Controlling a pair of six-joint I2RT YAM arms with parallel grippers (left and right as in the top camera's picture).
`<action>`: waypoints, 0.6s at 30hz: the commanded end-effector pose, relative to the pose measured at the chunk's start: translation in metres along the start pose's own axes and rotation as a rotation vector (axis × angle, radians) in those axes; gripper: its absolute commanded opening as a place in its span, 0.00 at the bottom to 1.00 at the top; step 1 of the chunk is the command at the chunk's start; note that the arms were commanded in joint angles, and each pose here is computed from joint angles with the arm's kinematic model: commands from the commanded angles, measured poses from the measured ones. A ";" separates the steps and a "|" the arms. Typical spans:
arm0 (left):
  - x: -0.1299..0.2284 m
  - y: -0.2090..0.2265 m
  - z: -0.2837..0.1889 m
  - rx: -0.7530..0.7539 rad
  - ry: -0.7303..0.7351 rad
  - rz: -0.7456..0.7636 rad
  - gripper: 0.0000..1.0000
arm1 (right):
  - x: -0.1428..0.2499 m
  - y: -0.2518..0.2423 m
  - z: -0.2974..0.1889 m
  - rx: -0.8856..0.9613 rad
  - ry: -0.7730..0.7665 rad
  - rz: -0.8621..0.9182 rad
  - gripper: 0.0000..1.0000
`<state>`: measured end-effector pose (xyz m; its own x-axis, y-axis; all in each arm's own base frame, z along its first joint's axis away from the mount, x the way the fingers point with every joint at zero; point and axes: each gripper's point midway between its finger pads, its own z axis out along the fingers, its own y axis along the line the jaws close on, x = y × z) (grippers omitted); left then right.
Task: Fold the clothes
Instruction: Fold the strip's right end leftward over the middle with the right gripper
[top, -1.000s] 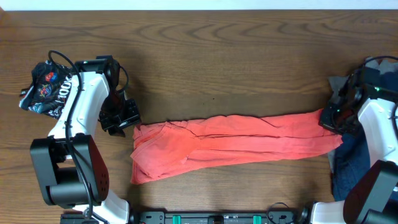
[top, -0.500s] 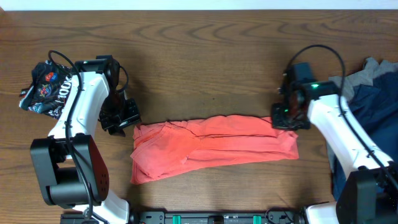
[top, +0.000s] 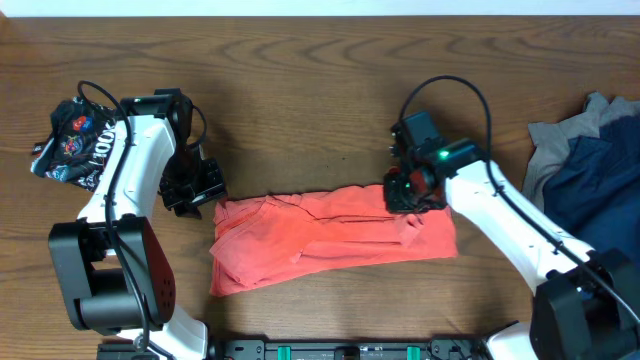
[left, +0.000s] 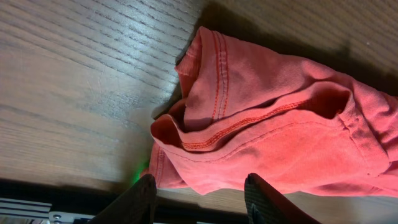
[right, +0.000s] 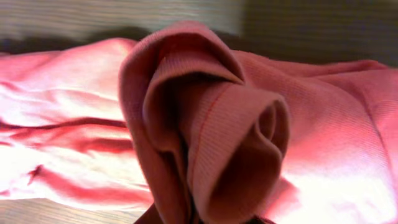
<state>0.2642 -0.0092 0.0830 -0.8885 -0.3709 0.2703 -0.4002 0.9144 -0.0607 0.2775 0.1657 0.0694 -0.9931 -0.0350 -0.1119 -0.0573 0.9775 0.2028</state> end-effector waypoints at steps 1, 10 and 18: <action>0.002 0.000 -0.001 -0.001 -0.004 0.011 0.48 | 0.001 0.022 0.001 -0.039 0.000 -0.020 0.18; 0.001 0.000 -0.001 0.000 -0.007 0.012 0.48 | 0.009 0.045 0.003 -0.083 0.005 -0.085 0.61; 0.001 0.000 -0.001 -0.001 -0.007 0.013 0.56 | -0.005 0.008 0.001 0.052 -0.042 -0.057 0.64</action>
<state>0.2649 -0.0091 0.0829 -0.8901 -0.3689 0.2677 -0.3980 0.9153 -0.0622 0.2672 0.1955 0.0711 -0.9844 -0.1129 -0.1350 -0.1413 0.9643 0.2239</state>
